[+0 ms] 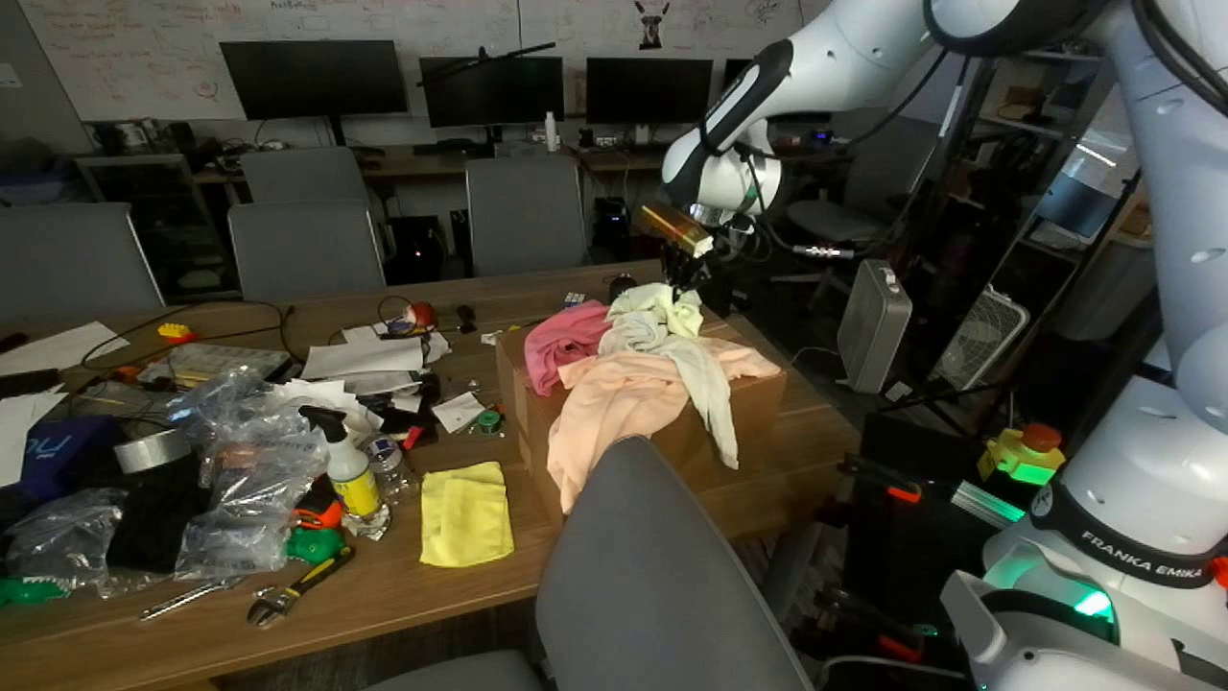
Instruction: Put the green and white towel and peach shirt on the backrest of the chair
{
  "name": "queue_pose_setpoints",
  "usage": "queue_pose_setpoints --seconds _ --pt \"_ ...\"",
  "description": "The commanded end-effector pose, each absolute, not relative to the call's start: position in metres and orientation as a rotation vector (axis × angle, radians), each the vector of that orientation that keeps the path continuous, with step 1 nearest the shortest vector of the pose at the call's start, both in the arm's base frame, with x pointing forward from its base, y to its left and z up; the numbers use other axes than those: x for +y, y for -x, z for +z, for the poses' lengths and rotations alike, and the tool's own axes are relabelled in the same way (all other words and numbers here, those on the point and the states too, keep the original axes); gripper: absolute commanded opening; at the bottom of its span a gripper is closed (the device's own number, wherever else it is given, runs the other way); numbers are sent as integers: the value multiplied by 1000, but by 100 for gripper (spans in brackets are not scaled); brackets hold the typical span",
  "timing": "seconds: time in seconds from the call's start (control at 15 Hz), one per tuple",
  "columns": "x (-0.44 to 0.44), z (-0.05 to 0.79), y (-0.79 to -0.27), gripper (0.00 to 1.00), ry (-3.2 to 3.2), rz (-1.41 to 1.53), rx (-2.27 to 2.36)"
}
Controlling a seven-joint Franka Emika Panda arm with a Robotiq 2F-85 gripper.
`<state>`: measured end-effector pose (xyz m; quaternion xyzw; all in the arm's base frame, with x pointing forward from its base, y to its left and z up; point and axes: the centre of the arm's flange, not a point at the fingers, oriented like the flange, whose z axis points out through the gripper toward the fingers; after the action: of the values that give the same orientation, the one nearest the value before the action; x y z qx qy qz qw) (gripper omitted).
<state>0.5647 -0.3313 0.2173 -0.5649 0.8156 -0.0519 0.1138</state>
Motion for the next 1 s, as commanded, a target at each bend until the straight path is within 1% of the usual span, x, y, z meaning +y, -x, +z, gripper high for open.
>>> queue_pose_setpoints --seconds 0.0,0.33,0.6,0.73,0.93 --pt "-298 283 -519 4 1692 -251 2182" --pt "-262 347 -477 4 1802 -368 1937" --pt "-236 379 -440 4 1916 -438 1787" --pt "-216 390 -427 4 2023 -420 1681" --pt "-169 399 -422 4 2211 -329 1529"
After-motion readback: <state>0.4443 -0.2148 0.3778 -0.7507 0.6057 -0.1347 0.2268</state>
